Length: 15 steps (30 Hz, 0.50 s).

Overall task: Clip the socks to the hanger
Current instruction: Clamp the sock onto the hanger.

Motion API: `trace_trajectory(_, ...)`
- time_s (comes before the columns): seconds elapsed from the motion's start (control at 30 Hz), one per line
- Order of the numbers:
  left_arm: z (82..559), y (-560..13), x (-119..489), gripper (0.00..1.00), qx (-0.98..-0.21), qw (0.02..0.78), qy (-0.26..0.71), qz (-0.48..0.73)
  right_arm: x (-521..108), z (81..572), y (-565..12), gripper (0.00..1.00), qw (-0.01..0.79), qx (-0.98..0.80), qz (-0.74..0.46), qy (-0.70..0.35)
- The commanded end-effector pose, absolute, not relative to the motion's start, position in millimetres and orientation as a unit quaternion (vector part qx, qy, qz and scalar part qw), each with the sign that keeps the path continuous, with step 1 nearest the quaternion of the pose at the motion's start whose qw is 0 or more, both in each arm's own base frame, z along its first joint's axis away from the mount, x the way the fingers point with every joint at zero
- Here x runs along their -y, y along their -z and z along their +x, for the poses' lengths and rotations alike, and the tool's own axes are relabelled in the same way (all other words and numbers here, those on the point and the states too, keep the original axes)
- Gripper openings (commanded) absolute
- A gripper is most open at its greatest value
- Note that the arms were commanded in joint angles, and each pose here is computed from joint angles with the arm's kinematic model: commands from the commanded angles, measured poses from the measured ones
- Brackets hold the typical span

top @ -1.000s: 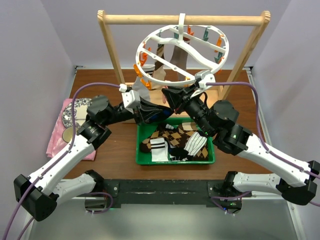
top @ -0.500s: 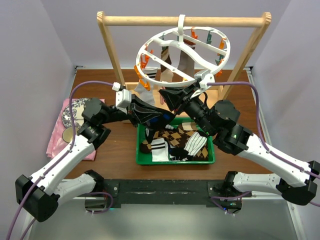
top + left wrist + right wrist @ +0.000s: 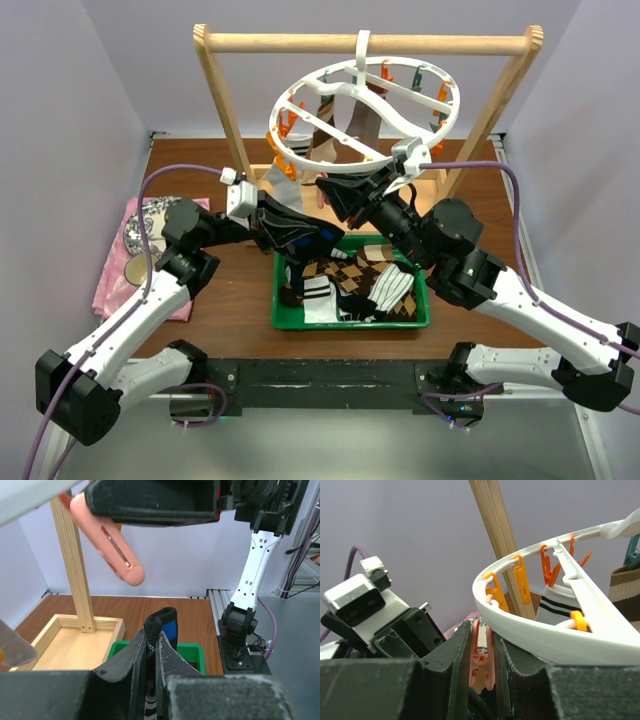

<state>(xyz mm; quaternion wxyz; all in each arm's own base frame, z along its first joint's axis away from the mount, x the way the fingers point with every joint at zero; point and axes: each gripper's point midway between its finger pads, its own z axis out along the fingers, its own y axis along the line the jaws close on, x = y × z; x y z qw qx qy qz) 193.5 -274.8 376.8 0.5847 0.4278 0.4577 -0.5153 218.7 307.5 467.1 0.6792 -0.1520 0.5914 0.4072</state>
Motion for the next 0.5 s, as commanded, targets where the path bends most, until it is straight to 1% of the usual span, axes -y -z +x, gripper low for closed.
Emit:
trace_trajectory(0.0, 196.1, -388.3, 278.1, 0.0, -0.436, 0.591, 0.516, 0.441, -329.8, 192.5, -471.2, 0.0, 0.642, -0.574, -0.197, -0.468)
trace_trajectory(0.33, 202.4, -410.6, 291.1, 0.0, -0.418, 0.583, 0.523, 0.46, -333.6, 191.3, -465.1, 0.0, 0.634, -0.577, -0.201, -0.474)
trace_trajectory(0.47, 198.5, -409.4, 292.9, 0.0, -0.414, 0.576, 0.53, 0.465, -333.5, 191.0, -463.3, 0.0, 0.634, -0.577, -0.202, -0.474)
